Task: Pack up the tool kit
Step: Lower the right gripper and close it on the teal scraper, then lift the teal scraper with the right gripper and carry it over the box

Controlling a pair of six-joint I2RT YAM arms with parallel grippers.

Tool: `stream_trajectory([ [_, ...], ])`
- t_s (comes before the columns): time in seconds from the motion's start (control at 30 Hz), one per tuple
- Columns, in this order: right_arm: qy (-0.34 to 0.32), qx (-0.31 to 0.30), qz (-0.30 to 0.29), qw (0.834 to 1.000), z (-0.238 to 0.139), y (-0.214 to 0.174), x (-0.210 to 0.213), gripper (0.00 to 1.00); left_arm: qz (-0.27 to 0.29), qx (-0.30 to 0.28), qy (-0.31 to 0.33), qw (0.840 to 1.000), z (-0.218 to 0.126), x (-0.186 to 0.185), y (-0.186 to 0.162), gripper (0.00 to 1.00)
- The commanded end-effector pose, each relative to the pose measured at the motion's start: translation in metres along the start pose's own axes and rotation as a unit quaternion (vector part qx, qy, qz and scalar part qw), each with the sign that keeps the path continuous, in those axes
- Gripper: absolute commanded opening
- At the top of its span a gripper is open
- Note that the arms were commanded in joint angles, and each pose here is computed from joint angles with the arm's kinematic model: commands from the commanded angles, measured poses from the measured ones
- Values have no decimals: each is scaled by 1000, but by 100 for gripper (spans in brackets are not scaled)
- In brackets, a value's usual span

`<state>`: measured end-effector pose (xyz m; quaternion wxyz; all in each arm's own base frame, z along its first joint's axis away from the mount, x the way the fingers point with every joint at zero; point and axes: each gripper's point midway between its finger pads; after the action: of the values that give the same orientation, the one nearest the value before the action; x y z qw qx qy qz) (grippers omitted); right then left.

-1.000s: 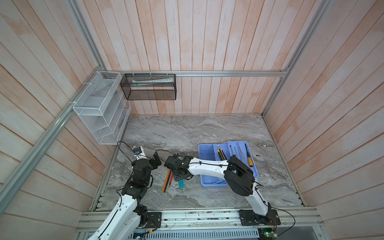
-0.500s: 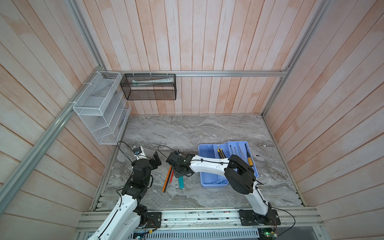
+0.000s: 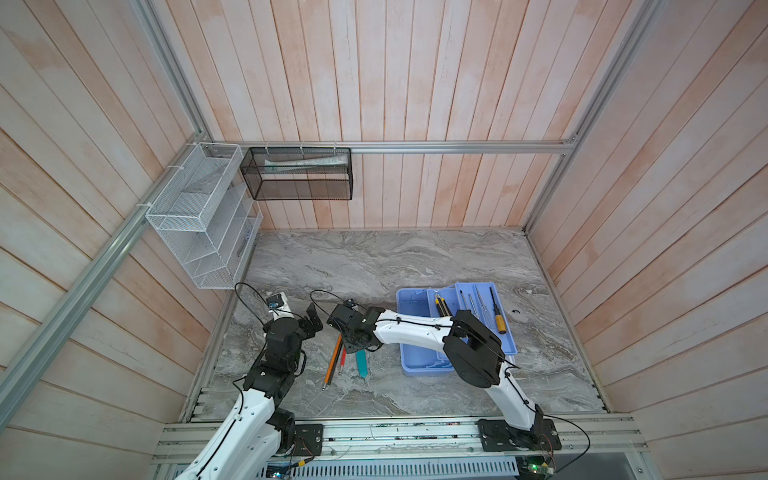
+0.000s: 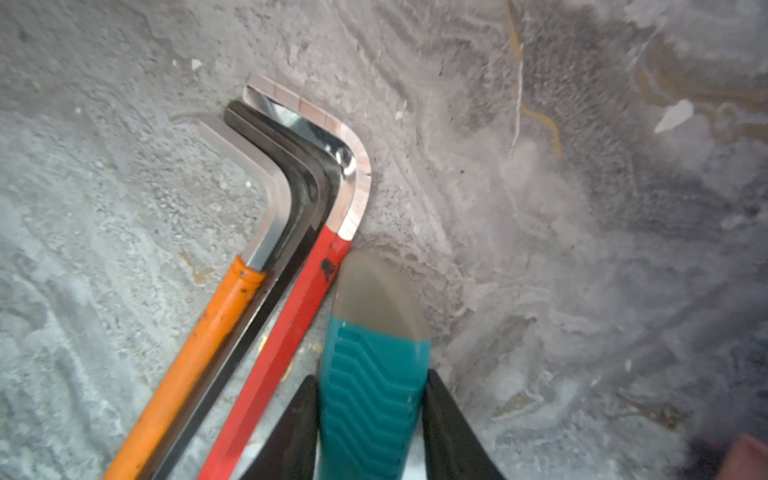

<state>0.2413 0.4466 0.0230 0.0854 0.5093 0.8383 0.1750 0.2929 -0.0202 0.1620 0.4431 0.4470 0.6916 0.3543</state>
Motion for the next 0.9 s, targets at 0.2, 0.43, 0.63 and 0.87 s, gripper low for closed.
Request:
stream_trajectory([
  [0.2,-36,19,-14,999,-2,-13,-16,20,-3,2,9,1000,0,6,-4,100],
  [0.43,-29,-7,-15,999,-29,2,-19,12,-2,2,9,1000,0,6,-4,100],
  [0.63,-5,-30,-1,1000,-53,14,-28,8,-2,2,10,1000,1,6,-4,100],
  [0.87,21,-55,13,998,-85,25,-49,5,-2,2,11,1000,1,6,-4,100],
])
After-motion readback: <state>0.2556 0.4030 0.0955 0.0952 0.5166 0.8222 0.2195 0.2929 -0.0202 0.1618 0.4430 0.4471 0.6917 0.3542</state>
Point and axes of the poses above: each gripper's point midway between its finger pads, its own z axis out along the fingers, its own x axis along the line the jaws close on, y = z × x, and after that the axes turned 4 degrees about -z, right-handed
